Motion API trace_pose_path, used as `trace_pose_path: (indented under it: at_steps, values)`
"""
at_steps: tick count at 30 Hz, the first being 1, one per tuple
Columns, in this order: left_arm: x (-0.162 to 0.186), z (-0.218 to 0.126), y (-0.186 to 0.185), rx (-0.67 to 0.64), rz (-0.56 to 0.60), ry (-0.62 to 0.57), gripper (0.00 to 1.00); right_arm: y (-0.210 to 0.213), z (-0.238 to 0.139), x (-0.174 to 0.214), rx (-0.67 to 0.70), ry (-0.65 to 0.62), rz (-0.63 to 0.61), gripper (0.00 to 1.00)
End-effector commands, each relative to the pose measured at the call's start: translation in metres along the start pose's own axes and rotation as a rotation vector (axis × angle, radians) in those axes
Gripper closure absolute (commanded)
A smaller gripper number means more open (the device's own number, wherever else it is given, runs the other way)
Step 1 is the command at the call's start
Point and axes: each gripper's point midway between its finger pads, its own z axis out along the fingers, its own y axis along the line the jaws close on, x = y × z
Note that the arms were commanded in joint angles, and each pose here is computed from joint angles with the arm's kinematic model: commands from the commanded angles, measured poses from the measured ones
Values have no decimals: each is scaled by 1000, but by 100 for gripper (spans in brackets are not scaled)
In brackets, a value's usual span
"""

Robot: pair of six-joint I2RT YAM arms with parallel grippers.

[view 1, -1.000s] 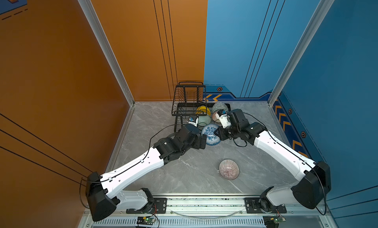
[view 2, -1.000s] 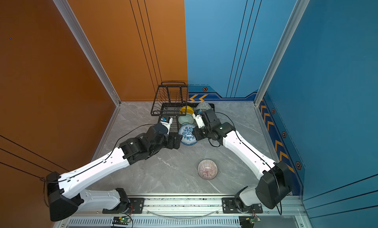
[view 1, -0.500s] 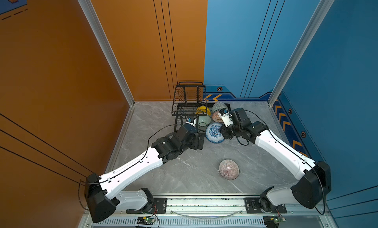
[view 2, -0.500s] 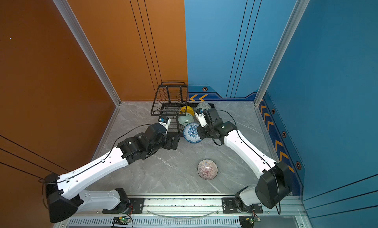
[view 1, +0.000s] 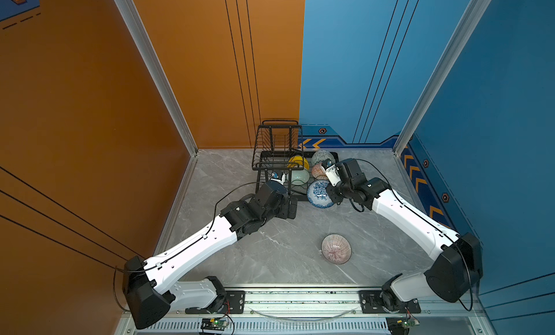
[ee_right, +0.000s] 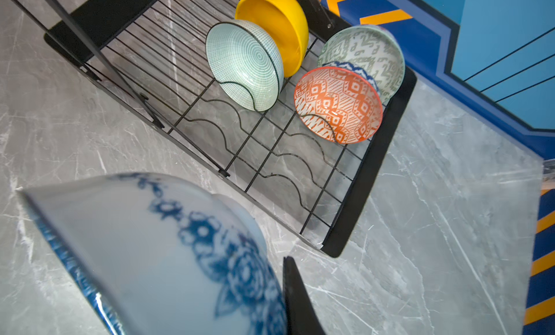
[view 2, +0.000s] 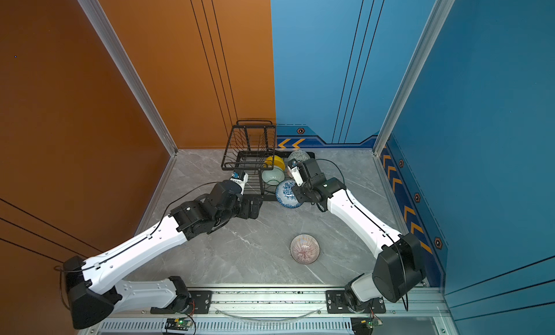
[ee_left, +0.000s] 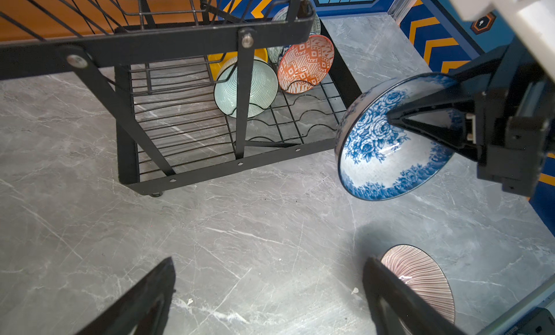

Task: Load the bowls into the dish rack
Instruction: 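Open the left gripper and draw it back while the right gripper holds the bowl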

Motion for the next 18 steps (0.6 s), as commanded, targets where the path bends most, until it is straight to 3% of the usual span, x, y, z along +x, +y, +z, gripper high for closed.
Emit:
trace_pose_path:
  at_steps: [1, 9, 18]
  values:
    - [9, 2, 5, 2, 17, 35, 2, -11, -5, -23, 84, -92, -48, 100]
    - [10, 3, 9, 0, 14, 42, 2, -17, -18, -42, 286, -259, -257, 100]
    - [12, 4, 11, 2, 3, 46, 2, -20, -31, -52, 410, -367, -388, 100]
